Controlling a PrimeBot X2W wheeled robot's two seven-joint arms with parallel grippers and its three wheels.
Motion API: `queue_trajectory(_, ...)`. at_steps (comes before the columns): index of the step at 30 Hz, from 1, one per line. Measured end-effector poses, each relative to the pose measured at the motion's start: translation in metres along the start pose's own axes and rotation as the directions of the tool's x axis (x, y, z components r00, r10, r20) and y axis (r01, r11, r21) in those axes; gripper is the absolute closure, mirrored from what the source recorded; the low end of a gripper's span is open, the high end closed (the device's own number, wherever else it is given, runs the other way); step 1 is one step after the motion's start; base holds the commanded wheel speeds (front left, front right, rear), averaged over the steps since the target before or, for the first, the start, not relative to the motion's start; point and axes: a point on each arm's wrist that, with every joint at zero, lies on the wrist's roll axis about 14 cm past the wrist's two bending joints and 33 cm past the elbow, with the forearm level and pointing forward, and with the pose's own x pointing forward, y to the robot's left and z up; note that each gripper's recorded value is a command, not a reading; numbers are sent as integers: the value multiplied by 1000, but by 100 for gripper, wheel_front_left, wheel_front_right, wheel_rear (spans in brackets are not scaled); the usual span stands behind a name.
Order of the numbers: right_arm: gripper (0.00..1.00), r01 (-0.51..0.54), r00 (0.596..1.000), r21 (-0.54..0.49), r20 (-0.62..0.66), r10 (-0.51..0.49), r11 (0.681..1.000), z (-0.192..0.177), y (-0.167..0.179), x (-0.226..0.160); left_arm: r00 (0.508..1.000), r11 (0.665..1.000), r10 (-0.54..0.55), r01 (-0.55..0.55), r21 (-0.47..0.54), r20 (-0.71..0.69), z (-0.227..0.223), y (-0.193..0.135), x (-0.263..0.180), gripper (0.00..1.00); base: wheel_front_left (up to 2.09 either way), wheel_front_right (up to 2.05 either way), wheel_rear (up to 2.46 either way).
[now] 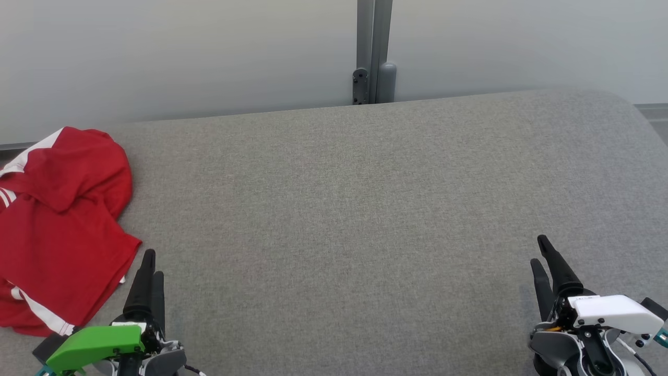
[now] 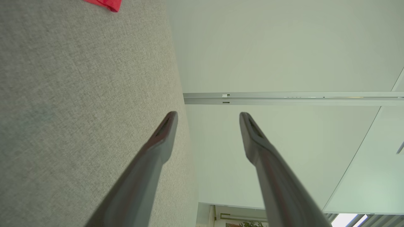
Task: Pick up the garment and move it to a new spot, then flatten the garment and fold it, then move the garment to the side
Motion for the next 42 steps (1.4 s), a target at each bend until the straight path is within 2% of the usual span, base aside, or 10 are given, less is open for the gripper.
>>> queue_trajectory(6,0,-3,1000,-117,12,5,993,2,2,-1,1000,997,7,-6,75,-10,-6,2,0,0,0,0,0)
queue_trajectory(7,0,-6,1000,-166,14,8,986,2,4,-2,1000,994,10,-9,113,-9,-6,2,-1,0,0,0,0)
queue_trajectory(15,0,-27,999,-363,14,35,931,1,12,-1,1000,955,10,-8,298,-4,-6,2,-2,0,0,0,0)
queue_trajectory(26,0,-50,998,-582,2,63,811,-1,20,-2,1000,839,1,11,544,-22,-12,1,-5,0,0,0,0)
queue_trajectory(31,0,-54,998,-663,-2,70,746,-1,21,-2,1000,789,-1,13,614,-20,-11,2,-7,0,0,0,0)
queue_trajectory(33,0,-56,997,-693,-5,73,719,-1,21,-2,1000,759,-2,16,651,-22,-11,2,-8,0,0,0,0)
queue_trajectory(42,0,-62,996,-784,-14,83,617,-3,22,-2,1000,654,-7,28,756,-30,-11,3,-12,0,0,0,0)
